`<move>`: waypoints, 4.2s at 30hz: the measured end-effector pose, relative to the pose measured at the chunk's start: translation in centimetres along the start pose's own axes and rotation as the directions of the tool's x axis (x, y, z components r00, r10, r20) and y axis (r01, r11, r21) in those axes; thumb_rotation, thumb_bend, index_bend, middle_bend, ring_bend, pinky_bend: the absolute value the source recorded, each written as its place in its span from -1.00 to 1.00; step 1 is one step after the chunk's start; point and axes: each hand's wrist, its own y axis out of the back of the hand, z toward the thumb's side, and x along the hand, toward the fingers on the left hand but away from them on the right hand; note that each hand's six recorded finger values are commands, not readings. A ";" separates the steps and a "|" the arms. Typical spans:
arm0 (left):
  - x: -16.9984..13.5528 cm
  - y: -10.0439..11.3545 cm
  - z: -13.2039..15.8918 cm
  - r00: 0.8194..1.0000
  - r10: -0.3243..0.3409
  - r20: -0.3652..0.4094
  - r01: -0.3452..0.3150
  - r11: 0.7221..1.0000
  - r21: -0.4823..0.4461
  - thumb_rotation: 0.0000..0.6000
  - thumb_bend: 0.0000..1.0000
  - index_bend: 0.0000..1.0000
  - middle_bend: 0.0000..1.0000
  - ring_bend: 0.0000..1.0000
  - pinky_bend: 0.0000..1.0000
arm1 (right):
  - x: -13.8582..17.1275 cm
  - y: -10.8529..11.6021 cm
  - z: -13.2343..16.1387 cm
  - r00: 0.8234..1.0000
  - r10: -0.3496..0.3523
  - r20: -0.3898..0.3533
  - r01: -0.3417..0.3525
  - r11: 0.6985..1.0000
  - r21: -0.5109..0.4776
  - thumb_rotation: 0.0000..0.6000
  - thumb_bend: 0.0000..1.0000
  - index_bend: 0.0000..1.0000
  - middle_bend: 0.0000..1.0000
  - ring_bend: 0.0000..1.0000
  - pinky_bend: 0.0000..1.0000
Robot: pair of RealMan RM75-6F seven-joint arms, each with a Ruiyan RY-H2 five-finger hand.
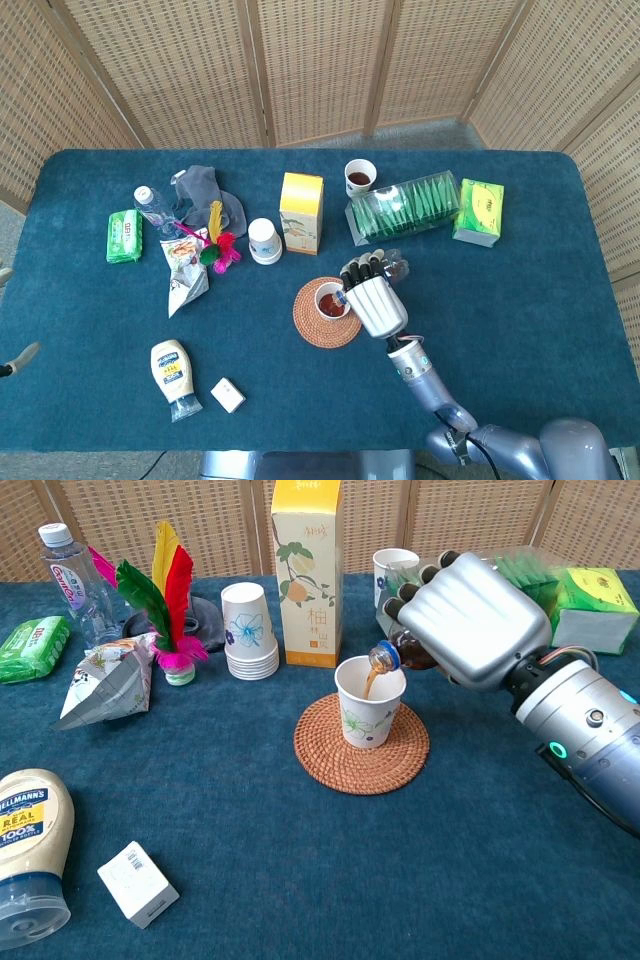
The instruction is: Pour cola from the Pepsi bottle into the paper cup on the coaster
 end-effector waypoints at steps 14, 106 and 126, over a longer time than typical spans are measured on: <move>0.0 -0.1 0.0 1.000 -0.001 -0.002 0.001 1.000 0.002 1.00 -0.42 -1.00 -1.00 -1.00 -1.00 | 0.0 -0.2 -0.1 1.000 0.007 0.011 -0.007 1.000 -0.005 1.00 0.67 -0.19 -0.19 -0.32 0.26; 0.3 -2.2 0.6 0.999 -0.050 -0.016 0.051 0.997 0.065 1.00 -0.42 -1.00 -1.00 -1.00 -1.00 | 17.0 -15.1 -17.5 0.655 0.516 0.552 0.543 0.187 -0.819 1.00 0.89 -0.11 -0.17 -0.44 0.24; 0.3 -2.8 0.9 0.998 -0.063 -0.016 0.064 0.995 0.076 1.00 -0.42 -1.00 -1.00 -1.00 -1.00 | 17.8 -16.5 -16.3 0.683 0.532 0.500 0.521 0.126 -0.844 1.00 0.83 -0.20 -0.44 -0.70 0.11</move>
